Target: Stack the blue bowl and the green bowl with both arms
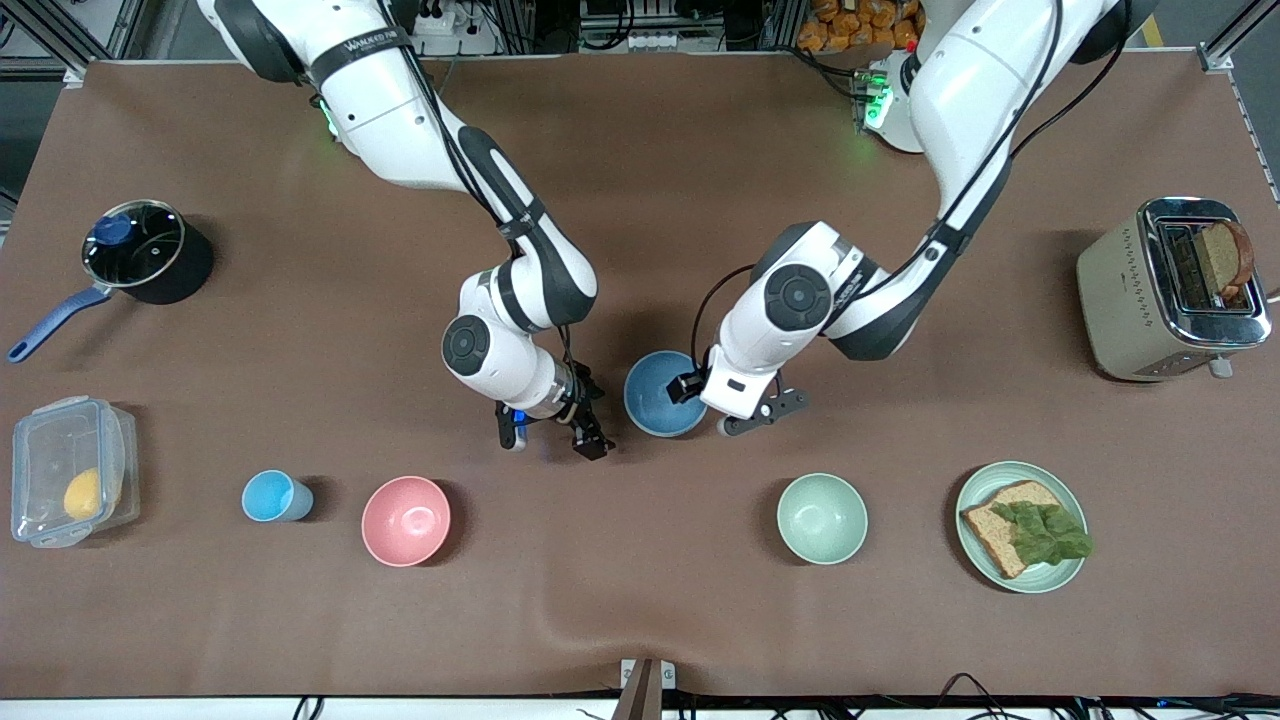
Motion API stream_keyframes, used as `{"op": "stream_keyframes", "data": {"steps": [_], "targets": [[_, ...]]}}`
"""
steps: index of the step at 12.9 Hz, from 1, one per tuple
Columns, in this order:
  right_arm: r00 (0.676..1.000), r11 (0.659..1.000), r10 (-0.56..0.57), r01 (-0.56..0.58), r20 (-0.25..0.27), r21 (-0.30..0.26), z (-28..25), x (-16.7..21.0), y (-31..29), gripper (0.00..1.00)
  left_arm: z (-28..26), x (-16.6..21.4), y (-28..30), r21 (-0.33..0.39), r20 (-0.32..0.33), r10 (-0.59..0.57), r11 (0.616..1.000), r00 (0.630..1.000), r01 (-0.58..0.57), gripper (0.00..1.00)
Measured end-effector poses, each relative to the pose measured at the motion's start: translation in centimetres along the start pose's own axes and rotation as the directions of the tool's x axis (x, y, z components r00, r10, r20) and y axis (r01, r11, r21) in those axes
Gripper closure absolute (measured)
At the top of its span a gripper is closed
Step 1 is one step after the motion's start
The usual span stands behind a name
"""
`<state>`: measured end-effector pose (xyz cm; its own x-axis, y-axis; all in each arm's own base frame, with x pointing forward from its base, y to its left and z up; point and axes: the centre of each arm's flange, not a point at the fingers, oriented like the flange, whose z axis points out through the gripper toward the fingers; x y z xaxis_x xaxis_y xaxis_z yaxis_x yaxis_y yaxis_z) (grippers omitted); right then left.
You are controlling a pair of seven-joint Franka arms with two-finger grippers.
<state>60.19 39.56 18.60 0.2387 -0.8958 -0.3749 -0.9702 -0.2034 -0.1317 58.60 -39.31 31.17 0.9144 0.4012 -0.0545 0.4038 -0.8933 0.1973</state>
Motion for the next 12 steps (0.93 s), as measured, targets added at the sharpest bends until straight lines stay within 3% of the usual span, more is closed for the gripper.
{"op": "stream_keyframes", "data": {"steps": [3,6,9,12], "targets": [[1.000,1.000,-0.005,0.005,0.000,-0.002,0.1,-0.3,0.1,0.00,-9.1,4.4,-3.1,0.035,-0.114,-0.016,0.999,0.993,0.020,0.00],[0.999,0.999,-0.042,0.042,-0.028,-0.005,0.0,-0.2,0.0,0.00,-18.9,6.9,-8.3,0.149,-0.154,0.056,0.988,0.986,-0.032,0.00],[0.995,0.993,-0.093,0.091,-0.035,-0.073,-1.3,1.0,-0.8,0.00,-27.8,6.3,-13.3,0.227,-0.105,0.187,0.961,0.977,-0.160,0.00],[0.974,0.961,-0.227,0.229,0.030,-0.153,-6.6,4.3,-2.5,0.00,-33.2,6.0,-17.8,0.253,-0.054,0.243,0.942,0.969,-0.222,0.00]]}}
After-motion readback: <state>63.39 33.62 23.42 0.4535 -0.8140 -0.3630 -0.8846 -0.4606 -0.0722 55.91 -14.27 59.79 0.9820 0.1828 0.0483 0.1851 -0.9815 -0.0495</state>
